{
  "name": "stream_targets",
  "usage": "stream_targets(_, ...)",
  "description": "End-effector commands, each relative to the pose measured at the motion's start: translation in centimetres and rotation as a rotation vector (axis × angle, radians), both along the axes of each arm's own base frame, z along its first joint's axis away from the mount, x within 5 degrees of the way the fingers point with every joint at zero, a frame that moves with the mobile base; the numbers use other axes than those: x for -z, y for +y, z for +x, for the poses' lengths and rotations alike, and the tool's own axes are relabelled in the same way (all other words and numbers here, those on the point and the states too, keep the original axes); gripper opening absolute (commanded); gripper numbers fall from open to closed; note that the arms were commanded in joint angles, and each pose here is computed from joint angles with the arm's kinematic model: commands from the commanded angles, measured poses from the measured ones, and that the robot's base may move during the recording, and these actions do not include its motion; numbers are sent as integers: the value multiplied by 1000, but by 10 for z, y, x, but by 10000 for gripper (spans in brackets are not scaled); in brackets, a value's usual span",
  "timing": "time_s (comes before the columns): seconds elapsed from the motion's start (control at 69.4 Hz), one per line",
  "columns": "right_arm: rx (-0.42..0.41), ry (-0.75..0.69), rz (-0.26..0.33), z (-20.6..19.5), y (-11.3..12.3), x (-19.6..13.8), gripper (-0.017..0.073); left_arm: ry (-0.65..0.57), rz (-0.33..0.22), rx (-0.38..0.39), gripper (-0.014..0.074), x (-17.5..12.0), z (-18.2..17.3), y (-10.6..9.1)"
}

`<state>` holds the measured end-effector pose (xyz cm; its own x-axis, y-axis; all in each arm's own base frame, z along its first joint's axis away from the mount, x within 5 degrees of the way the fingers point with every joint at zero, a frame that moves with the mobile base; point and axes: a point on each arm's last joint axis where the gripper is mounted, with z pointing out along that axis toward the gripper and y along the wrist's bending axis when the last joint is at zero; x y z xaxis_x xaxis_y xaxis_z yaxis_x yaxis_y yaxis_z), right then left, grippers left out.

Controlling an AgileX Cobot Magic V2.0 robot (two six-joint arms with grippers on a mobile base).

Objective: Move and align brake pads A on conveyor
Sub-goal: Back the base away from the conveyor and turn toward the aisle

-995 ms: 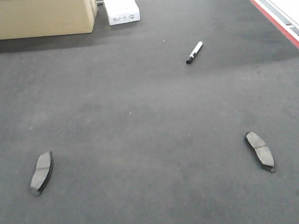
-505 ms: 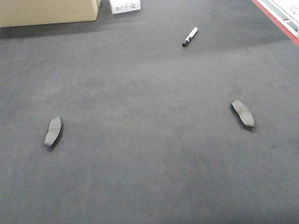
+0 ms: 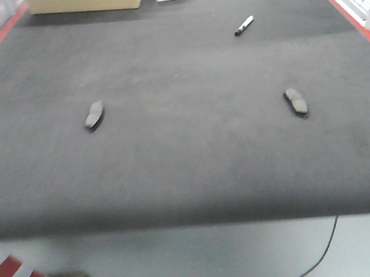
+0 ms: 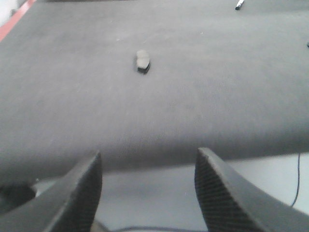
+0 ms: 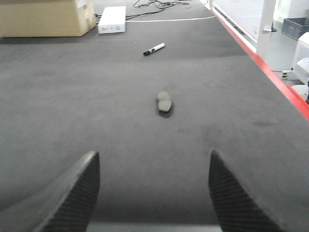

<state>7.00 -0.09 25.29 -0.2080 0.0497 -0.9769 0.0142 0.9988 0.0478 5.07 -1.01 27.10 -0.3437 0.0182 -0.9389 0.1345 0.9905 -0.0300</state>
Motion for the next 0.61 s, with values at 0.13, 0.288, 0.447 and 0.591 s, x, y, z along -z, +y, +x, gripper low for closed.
stream_targets(0.13, -5, -90, -9, 1, 0, -15, 473, -88, -24, -6, 396, -15, 3, 0)
stream_targets(0.288, -6, -89, -9, 1, 0, -15, 473, -88, -24, -6, 396, -15, 3, 0)
stream_targets(0.447, -6, -89, -9, 1, 0, -15, 473, -88, -24, -6, 396, -15, 3, 0)
stream_targets(0.591, -6, -89, -9, 1, 0, -15, 473, -88, -24, -6, 396, -15, 3, 0)
